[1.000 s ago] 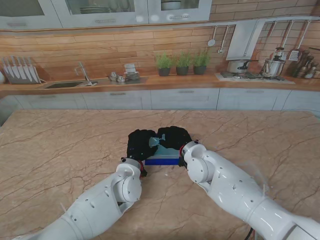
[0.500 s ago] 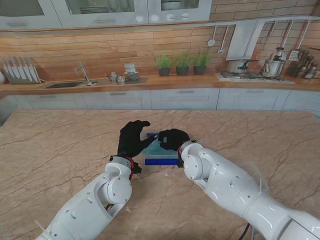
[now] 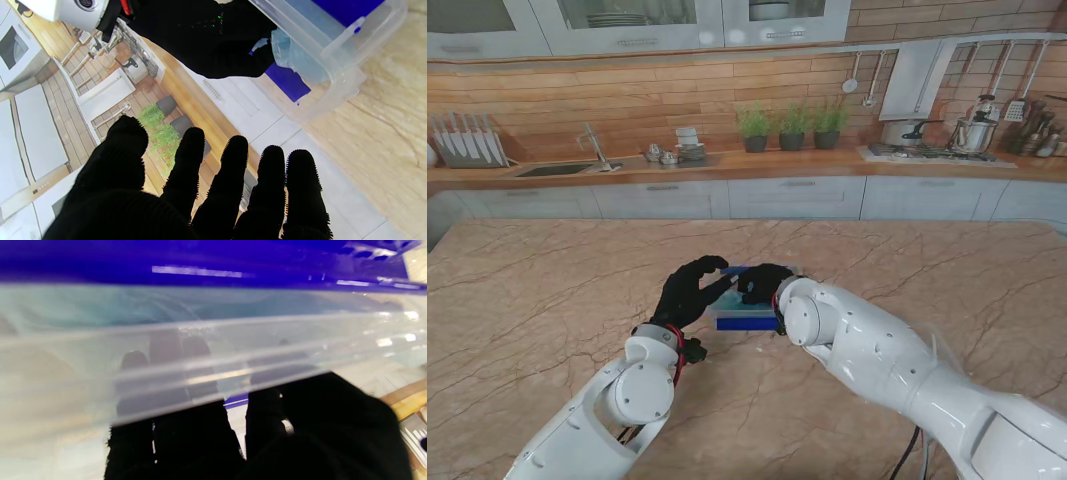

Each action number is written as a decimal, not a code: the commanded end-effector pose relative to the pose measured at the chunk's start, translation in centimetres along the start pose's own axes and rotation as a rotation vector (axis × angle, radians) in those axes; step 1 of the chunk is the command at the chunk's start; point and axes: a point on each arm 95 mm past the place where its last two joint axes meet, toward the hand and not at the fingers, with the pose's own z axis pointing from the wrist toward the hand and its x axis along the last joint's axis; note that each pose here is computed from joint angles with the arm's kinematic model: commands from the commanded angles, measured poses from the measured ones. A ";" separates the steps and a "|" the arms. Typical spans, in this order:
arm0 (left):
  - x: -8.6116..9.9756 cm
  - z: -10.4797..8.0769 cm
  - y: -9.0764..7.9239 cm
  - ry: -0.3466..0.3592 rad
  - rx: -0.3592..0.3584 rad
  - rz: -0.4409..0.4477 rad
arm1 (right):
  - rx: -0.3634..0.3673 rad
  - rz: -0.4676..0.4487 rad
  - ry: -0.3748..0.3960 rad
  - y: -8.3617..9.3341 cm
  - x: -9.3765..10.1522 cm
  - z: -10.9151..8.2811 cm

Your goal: Fold the bubble film and place it into the plastic crate

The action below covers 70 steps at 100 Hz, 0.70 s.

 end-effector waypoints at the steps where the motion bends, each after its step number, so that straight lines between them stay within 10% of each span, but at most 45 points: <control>1: 0.0 -0.5 0.2 -0.004 -0.014 -0.030 | 0.019 0.002 -0.001 -0.6 0.2 0.1; 70: 0.1 -2.5 0.3 -0.045 -0.115 -0.312 | -0.016 -0.179 -0.023 -3.0 -0.3 0.5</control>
